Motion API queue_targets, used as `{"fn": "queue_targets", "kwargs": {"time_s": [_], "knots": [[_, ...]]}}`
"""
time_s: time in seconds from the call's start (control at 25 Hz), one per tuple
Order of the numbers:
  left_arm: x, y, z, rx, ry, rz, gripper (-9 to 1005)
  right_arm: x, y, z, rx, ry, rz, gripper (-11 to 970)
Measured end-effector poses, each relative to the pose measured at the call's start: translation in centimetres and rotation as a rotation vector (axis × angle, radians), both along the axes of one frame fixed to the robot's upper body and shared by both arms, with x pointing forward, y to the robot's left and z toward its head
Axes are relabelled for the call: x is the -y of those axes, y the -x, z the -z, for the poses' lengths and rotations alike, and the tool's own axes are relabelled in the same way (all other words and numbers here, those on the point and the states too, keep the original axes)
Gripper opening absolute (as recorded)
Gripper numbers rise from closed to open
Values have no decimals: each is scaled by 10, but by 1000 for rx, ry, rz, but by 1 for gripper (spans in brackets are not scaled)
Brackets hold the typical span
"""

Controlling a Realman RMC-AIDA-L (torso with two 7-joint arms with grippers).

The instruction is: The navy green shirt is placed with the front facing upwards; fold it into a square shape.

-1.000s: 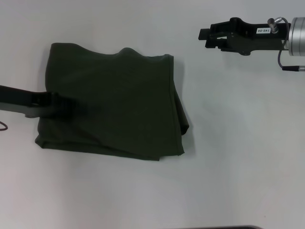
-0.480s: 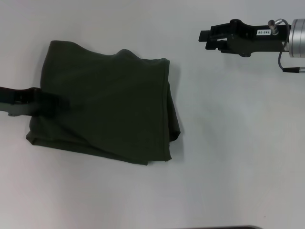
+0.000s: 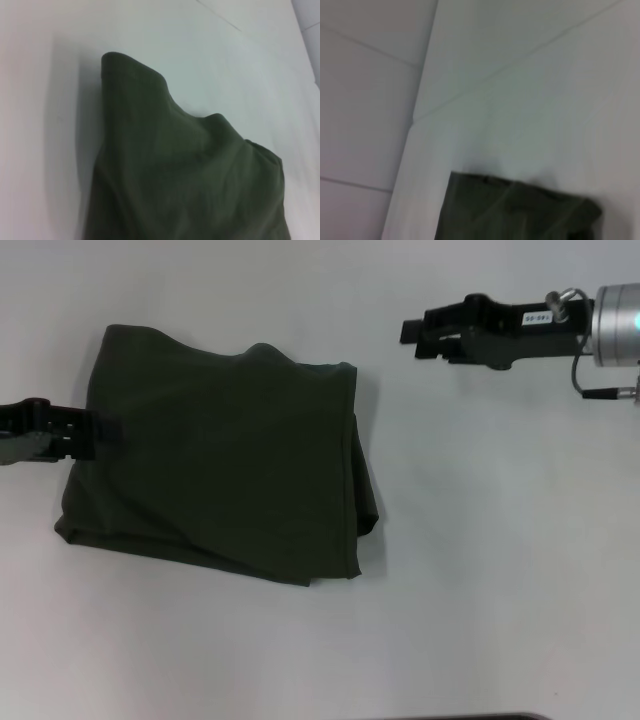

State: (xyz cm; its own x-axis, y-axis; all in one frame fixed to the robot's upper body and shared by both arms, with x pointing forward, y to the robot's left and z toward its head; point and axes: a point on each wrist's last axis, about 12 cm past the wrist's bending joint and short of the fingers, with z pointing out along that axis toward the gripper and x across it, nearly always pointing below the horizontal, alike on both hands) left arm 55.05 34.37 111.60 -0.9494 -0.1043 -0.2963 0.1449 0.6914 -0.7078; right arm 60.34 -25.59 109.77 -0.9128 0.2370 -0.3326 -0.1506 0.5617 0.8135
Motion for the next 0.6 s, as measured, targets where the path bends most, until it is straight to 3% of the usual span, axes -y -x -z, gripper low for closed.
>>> {"fn": "queue_targets", "kwargs": {"time_s": [0.32,0.6], "knots": [[8,0,10,-26,-40,15,601,-15,13,3,-63,17,-139,388],[0,0,5,-3,-34,-13,601,-13,44,8,-267,53,-341,392]]}}
